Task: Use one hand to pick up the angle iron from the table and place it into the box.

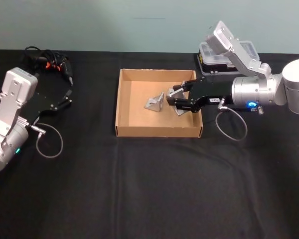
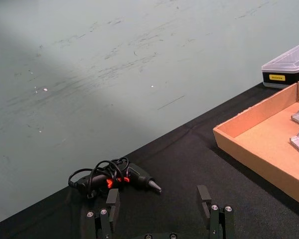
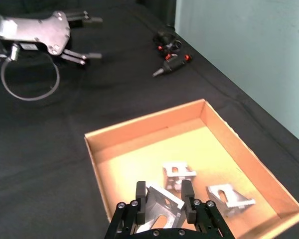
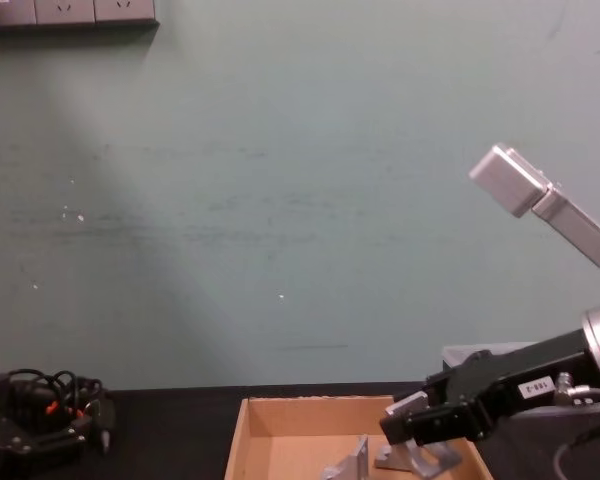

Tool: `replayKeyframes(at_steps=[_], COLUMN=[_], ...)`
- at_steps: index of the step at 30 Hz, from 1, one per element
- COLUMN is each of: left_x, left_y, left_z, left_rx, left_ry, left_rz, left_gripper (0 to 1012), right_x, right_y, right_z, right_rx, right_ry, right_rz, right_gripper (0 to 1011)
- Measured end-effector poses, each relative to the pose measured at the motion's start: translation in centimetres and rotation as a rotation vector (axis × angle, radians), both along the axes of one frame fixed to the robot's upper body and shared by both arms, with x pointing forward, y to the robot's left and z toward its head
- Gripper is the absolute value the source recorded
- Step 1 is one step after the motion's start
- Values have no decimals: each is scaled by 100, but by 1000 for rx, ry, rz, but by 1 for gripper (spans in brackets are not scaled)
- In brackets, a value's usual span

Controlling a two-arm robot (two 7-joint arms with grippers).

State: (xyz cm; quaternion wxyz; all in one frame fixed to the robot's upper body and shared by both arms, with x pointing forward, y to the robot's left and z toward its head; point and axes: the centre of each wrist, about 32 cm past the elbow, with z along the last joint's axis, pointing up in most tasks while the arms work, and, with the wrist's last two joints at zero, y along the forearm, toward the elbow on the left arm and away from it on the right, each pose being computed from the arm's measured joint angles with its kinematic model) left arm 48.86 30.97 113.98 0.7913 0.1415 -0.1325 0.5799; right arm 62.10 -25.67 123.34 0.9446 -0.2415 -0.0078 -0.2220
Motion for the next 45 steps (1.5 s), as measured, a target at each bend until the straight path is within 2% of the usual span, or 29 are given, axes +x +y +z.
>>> replayKeyframes(at_steps=[11, 23, 29, 39, 45], left_x=[0, 0, 0, 0, 0], left_y=[0, 0, 0, 0, 0], left_z=[0, 0, 0, 0, 0], left_rx=[0, 0, 0, 0, 0], left_ry=[0, 0, 0, 0, 0], left_rz=[0, 0, 0, 0, 0], left_gripper=[1011, 1011, 1011, 1011, 1011], right_x=[48, 78, 62, 60, 60], right_y=[-4, 62, 84, 89, 89], right_z=[-187, -324, -369, -370, -371], right_rx=[-45, -45, -43, -44, -44], right_ry=[13, 23, 23, 24, 23], right_rz=[-18, -42, -64, -70, -68], right_gripper=[436, 436, 436, 436, 559])
